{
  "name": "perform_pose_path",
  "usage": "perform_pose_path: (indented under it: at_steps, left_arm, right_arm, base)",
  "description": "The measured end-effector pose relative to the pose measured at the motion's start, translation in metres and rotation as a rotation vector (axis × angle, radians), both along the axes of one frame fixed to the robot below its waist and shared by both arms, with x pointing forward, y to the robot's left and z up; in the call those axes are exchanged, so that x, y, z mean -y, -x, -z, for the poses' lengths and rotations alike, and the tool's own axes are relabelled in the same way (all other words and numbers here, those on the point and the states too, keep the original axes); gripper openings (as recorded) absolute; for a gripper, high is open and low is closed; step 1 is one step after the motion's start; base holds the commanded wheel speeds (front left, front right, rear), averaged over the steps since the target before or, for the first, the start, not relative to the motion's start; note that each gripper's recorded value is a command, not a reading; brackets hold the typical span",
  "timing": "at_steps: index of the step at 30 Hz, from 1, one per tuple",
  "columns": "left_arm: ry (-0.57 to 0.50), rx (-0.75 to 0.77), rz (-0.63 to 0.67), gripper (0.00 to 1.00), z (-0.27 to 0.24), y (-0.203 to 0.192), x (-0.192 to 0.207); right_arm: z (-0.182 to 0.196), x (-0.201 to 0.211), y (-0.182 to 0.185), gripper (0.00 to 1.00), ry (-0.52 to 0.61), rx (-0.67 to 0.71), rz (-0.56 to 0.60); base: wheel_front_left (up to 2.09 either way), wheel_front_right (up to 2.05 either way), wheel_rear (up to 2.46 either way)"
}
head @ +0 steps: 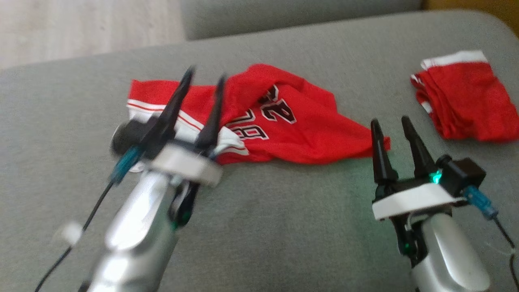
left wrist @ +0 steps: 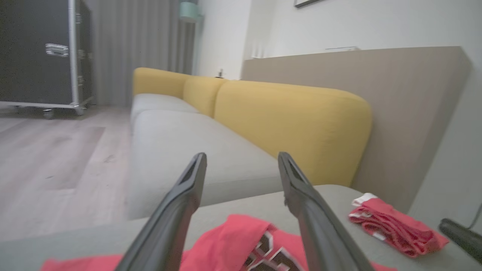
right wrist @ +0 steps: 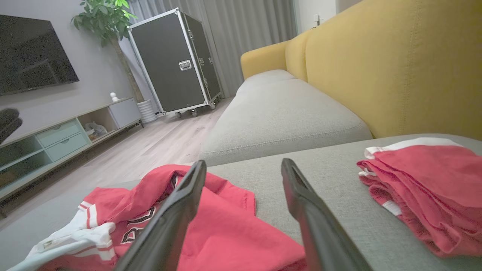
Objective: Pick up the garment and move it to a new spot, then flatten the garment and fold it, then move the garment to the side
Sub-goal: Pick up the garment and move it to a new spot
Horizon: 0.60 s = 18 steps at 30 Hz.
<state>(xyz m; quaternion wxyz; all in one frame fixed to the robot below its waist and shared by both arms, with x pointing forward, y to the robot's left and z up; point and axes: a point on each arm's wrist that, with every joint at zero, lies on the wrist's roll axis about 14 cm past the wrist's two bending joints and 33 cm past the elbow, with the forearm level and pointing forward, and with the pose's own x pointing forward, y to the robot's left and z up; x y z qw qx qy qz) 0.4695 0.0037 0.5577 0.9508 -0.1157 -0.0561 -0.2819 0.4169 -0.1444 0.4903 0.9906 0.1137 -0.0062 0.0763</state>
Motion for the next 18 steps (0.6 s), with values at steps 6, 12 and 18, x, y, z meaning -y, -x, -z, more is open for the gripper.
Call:
perform_pose_path:
  at_steps: [6, 12, 18]
  left_arm:
    - [-0.019, -0.128, -0.213, 1.00, 0.051, 0.053, -0.086]
    - [0.010, -0.192, -0.360, 1.00, 0.076, 0.107, -0.131]
    - [0.062, -0.183, -0.431, 1.00, 0.071, 0.117, -0.144]
  right_arm:
    - [-0.002, -0.023, 0.017, 1.00, 0.043, 0.008, -0.068]
    - [0.008, -0.043, 0.036, 1.00, 0.050, -0.021, -0.128]
    - [0.010, -0.050, 0.036, 1.00, 0.036, -0.028, -0.148]
  base:
    - [0.00, 0.00, 0.00]
    - [0.00, 0.00, 0.00]
    - [0.00, 0.00, 0.00]
